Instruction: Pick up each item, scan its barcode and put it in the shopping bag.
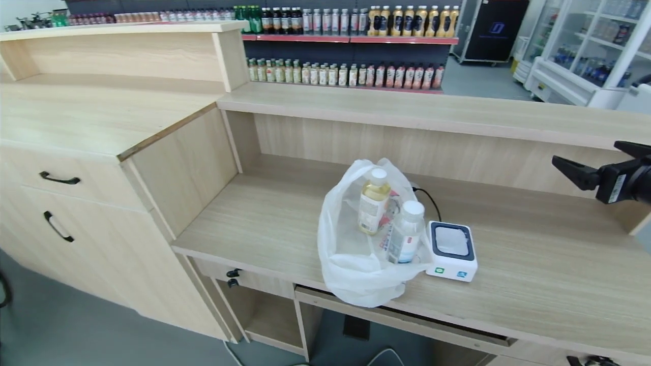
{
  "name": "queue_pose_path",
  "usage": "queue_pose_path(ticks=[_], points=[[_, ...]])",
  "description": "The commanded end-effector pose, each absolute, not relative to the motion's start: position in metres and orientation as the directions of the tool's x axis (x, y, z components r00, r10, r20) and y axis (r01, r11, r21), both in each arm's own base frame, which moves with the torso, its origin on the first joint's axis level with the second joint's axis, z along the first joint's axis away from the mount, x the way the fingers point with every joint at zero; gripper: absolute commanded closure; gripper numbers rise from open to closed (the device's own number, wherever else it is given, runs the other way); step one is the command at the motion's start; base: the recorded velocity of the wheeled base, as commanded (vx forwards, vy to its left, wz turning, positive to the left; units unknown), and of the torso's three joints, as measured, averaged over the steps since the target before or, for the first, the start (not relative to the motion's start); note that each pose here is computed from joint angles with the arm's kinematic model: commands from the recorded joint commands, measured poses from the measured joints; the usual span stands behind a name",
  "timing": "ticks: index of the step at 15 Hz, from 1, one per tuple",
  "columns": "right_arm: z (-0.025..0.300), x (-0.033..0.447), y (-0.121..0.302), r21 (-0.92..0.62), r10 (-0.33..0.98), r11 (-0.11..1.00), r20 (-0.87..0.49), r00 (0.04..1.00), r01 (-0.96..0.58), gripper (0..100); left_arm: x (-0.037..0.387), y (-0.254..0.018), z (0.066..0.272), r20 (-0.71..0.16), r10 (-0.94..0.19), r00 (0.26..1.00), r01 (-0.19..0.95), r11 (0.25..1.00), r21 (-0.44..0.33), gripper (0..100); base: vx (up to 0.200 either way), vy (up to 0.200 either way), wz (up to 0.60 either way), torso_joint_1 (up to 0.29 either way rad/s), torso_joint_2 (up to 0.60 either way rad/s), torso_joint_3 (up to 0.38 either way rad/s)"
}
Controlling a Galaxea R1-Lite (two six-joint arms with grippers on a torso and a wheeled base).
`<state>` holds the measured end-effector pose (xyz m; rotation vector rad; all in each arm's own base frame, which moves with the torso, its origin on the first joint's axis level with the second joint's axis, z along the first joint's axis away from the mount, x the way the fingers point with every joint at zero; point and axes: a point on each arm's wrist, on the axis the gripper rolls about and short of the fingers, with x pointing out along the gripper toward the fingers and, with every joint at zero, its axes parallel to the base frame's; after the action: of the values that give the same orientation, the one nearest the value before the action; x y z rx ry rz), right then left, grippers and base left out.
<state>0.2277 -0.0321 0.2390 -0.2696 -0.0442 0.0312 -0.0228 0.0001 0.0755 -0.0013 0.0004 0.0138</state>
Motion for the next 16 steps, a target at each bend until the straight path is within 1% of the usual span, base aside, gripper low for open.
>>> queue_pose_path(ticks=[1, 2, 4, 6, 8, 10, 11, 12, 13, 15, 16], points=[[0.261, 0.216, -0.032, -0.228, -0.035, 0.972, 0.068, 0.997, 0.05, 0, -0.023, 0.0, 0.075, 0.0, 0.015, 1.0, -0.015, 1.0, -0.002, 100, 0.0, 0.0, -0.6, 0.012, 0.0, 0.002], [0.262, 0.213, -0.032, -0.205, -0.064, 0.976, 0.049, 0.997, 0.073, 0, -0.023, 0.0, 0.075, 0.0, 0.015, 1.0, -0.015, 1.0, -0.002, 100, 0.0, 0.0, -0.6, 0.002, 0.0, 0.002], [0.259, 0.209, -0.033, -0.135, -0.081, 0.987, 0.058, 0.995, 0.088, 0, -0.023, 0.0, 0.075, 0.0, 0.015, 1.0, -0.015, 1.0, -0.002, 100, 0.0, 0.0, 0.0, 0.0, 0.0, 0.0], [0.245, 0.19, -0.034, -0.097, -0.11, 0.989, 0.064, 0.992, 0.116, 0, -0.023, 0.0, 0.075, 0.0, 0.015, 1.0, -0.015, 1.0, -0.002, 100, 0.0, 0.0, 0.0, 0.0, 0.0, 0.0], [0.219, 0.151, -0.028, -0.086, -0.168, 0.982, 0.031, 0.985, 0.17, 0, -0.023, 0.0, 0.075, 0.0, 0.015, 1.0, -0.015, 1.0, -0.002, 100, 0.0, 0.0, 0.0, 0.0, 0.0, 0.0], [0.176, 0.101, -0.017, -0.087, -0.159, 0.984, -0.017, 0.987, 0.157, 0, -0.023, 0.0, 0.075, 0.0, 0.015, 1.0, -0.015, 1.0, -0.002, 100, 0.0, 0.0, 0.0, 0.0, 0.0, 0.0], [0.159, 0.081, -0.014, -0.09, -0.156, 0.984, -0.021, 0.988, 0.153, 0, -0.023, 0.0, 0.075, 0.0, 0.015, 1.0, -0.015, 1.0, -0.002, 100, 0.0, 0.0, 0.0, 0.0, 0.0, 0.0], [0.144, 0.065, -0.008, -0.087, -0.125, 0.989, -0.018, 0.992, 0.123, 0, -0.023, 0.0, 0.075, 0.0, 0.015, 1.0, -0.015, 1.0, -0.002, 100, 0.0, 0.0, 0.0, 0.0, 0.0, 0.0], [0.139, 0.052, -0.005, -0.084, -0.089, 0.992, 0.015, 0.996, 0.09, 0, -0.023, 0.0, 0.075, 0.0, 0.015, 1.0, -0.015, 1.0, -0.002, 100, 0.0, 0.0, 0.0, 0.0, 0.0, 0.0], [0.123, 0.027, -0.001, -0.083, -0.044, 0.996, -0.021, 0.999, 0.043, 0, -0.023, 0.0, 0.075, 0.0, 0.015, 1.0, -0.015, 1.0, -0.002, 100, 0.0, 0.0, 0.0, 0.0, 0.0, 0.0], [0.114, 0.016, -0.001, -0.08, -0.046, 0.996, -0.034, 0.998, 0.043, 0, -0.023, 0.0, 0.075, 0.0, 0.015, 1.0, -0.015, 1.0, -0.002, 100, 0.0, 0.0, 0.0, 0.0, 0.0, 0.0]])
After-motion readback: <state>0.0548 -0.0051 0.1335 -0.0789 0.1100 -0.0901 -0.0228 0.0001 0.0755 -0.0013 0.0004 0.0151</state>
